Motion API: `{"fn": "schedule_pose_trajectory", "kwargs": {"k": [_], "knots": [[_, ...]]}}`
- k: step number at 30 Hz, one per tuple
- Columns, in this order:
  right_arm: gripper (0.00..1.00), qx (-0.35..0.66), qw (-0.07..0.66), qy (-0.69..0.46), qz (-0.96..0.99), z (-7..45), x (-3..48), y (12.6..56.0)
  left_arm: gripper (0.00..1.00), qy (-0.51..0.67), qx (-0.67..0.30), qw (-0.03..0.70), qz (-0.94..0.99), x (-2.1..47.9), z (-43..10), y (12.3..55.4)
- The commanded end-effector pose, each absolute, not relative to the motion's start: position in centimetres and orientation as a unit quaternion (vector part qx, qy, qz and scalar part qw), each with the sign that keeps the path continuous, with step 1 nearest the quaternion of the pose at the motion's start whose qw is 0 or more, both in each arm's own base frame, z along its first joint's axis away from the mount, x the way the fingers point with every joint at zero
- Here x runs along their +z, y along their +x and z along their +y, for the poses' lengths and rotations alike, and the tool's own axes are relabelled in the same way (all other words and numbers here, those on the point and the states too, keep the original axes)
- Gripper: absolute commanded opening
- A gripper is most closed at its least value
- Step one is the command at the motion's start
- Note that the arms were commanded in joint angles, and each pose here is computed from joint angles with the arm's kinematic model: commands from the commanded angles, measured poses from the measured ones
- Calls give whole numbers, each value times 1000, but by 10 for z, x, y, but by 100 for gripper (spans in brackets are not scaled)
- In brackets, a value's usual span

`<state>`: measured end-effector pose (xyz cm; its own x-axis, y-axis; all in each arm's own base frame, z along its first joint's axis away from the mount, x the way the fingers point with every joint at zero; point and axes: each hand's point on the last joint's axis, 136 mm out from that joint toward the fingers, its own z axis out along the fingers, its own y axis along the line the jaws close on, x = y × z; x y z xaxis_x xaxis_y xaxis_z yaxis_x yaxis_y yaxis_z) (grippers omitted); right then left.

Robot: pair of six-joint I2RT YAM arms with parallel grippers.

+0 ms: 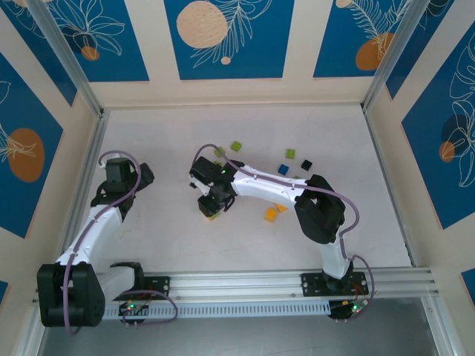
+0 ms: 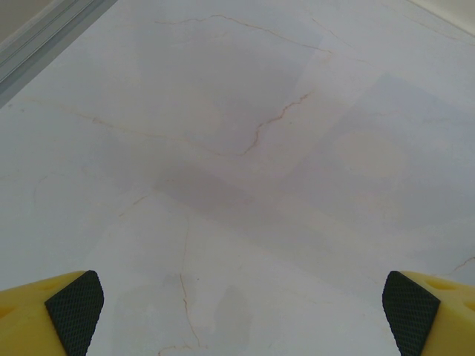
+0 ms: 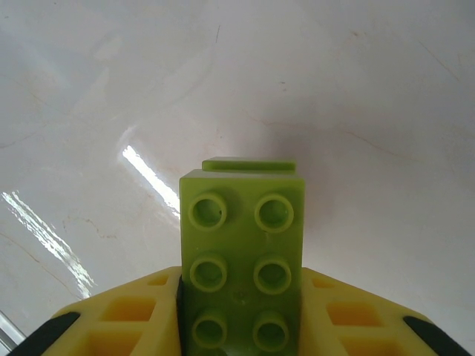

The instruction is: Assemble a carrot with lego

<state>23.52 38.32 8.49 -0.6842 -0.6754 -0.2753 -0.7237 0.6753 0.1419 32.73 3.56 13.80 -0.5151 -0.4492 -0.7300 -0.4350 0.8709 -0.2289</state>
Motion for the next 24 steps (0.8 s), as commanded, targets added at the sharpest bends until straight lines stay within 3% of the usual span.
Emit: {"fn": "schedule_pose_trajectory", "kwargs": {"k": [1,24], "knots": [[35,113,67,-388,912,377,70,226,99,-258,-7,422,869,138,40,325],[34,69,44,-379,922,372,44,207,99,-258,-7,423,868,139,40,324]]}}
